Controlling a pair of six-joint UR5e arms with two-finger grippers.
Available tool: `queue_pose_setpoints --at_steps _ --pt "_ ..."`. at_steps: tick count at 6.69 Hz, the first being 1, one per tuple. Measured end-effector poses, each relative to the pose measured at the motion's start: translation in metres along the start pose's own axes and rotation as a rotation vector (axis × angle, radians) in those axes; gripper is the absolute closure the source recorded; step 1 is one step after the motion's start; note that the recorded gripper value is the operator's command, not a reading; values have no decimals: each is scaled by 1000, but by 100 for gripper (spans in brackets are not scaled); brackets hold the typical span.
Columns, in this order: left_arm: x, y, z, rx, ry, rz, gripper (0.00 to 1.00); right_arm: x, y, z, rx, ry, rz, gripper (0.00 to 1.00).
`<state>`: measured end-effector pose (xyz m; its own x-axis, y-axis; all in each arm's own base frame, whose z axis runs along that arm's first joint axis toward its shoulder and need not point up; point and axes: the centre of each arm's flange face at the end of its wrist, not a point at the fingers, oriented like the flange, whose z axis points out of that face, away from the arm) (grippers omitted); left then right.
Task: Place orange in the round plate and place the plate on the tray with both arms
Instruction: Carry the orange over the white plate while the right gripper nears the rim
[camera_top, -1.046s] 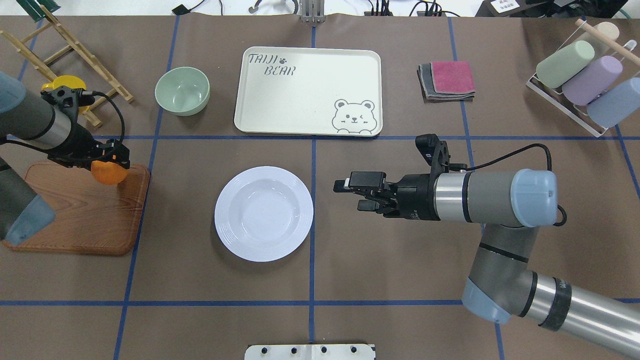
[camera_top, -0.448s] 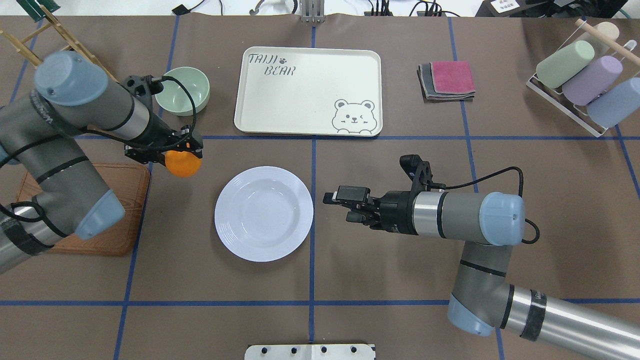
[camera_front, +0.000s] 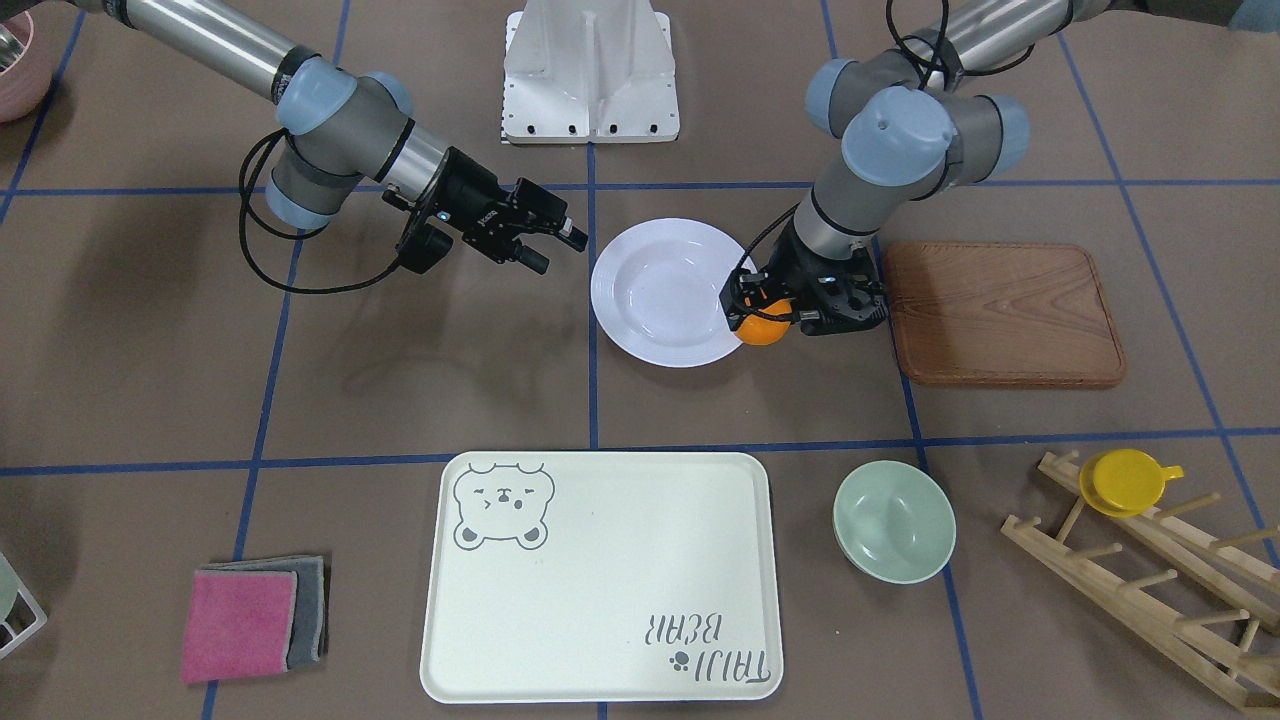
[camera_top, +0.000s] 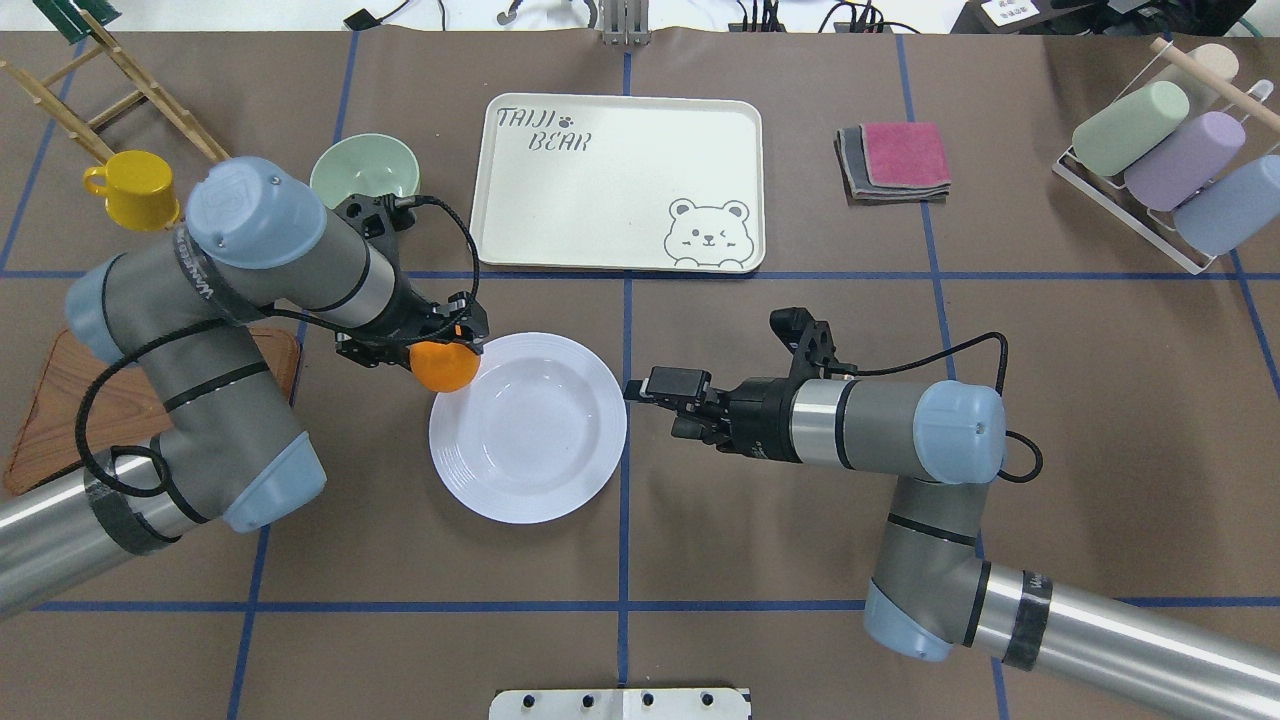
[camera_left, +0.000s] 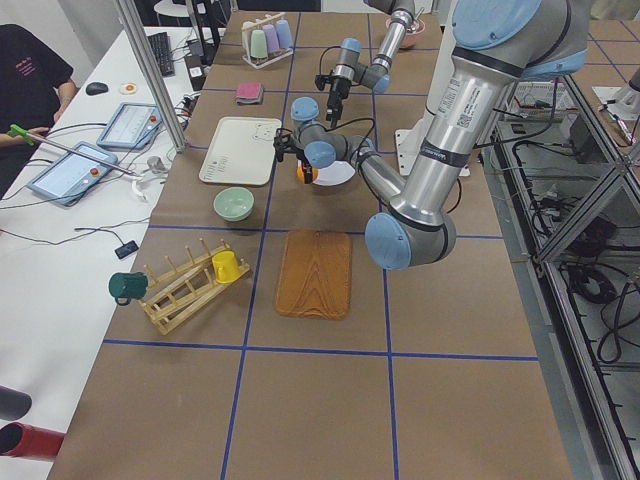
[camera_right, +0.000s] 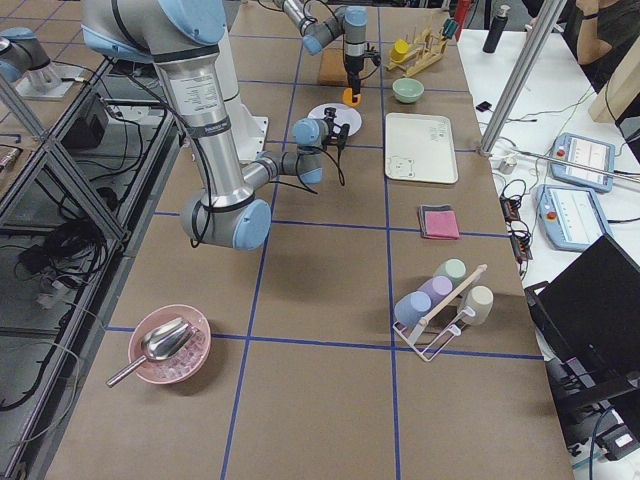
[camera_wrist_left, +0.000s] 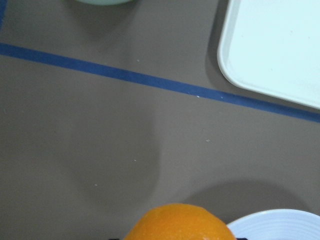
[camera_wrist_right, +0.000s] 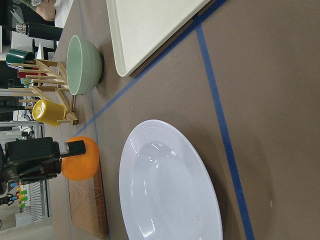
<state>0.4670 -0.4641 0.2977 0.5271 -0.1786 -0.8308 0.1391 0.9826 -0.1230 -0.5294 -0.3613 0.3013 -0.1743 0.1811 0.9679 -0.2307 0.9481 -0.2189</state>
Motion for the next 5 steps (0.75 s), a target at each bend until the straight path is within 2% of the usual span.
queue_pose_setpoints --at_steps 1,3,5 --pt "11 15 8 -10 4 -1 21 -5 -2 9 11 -4 0 3" --pt "27 40 22 -15 3 5 11 -7 -4 20 28 -4 1 3" --pt "30 47 25 -10 5 13 4 -8 -4 34 48 -3 1 4"
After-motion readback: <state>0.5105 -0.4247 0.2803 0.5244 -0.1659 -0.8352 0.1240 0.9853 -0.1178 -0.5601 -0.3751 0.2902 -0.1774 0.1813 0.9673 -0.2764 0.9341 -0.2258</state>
